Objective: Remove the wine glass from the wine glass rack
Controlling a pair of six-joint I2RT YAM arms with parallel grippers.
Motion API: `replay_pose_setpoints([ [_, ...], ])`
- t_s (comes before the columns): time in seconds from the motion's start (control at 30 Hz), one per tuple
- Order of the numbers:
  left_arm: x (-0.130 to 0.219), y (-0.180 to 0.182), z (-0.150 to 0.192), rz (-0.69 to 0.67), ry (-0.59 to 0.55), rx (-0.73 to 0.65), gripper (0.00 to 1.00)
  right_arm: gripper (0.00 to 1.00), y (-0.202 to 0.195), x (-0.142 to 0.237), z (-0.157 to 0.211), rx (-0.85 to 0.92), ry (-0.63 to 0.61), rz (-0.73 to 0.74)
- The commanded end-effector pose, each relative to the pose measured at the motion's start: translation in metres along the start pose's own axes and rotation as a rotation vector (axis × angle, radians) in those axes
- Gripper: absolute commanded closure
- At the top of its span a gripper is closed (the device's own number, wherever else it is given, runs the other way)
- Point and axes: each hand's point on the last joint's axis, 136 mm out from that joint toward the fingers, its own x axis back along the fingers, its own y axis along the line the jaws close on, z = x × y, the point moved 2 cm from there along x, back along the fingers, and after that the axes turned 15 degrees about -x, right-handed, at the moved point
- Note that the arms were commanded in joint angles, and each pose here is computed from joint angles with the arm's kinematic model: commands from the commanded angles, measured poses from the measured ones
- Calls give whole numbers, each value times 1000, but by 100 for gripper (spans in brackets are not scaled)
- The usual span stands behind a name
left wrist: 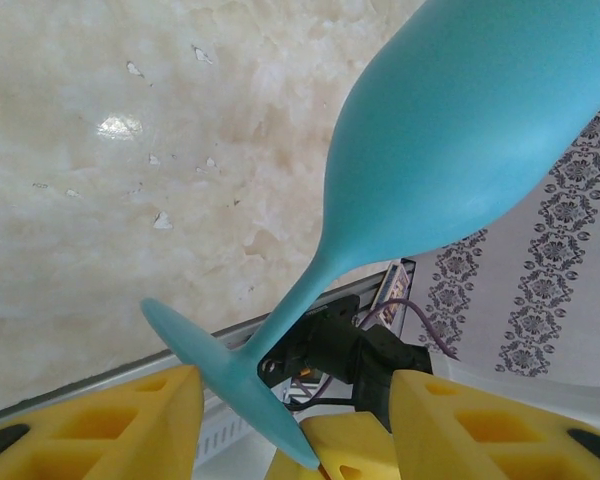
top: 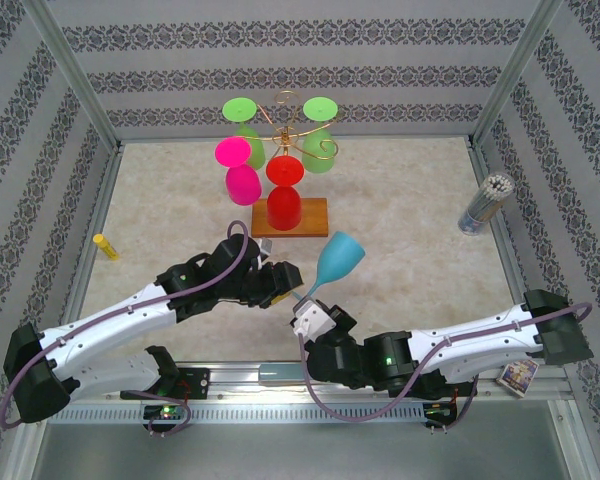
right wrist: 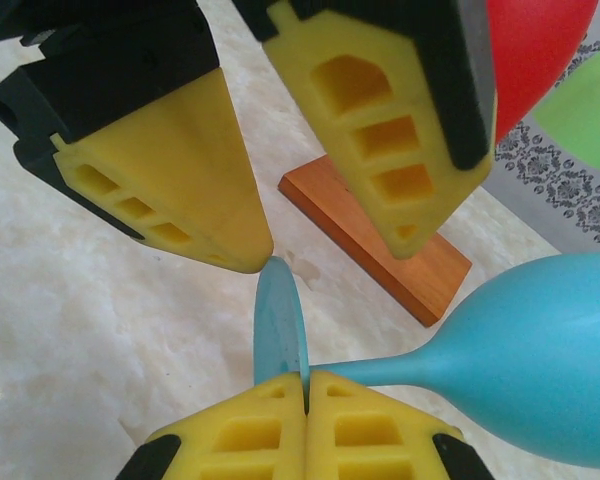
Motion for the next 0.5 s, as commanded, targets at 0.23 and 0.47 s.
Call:
replay_pose_setpoints([
  [0.23,-7,-8,5,69,22,14,53,100,1,3,-33,-47,-62,-6],
  [0.47,-5,-3,8,71,22,20,53,100,0,1,-38,-39,-69,0],
])
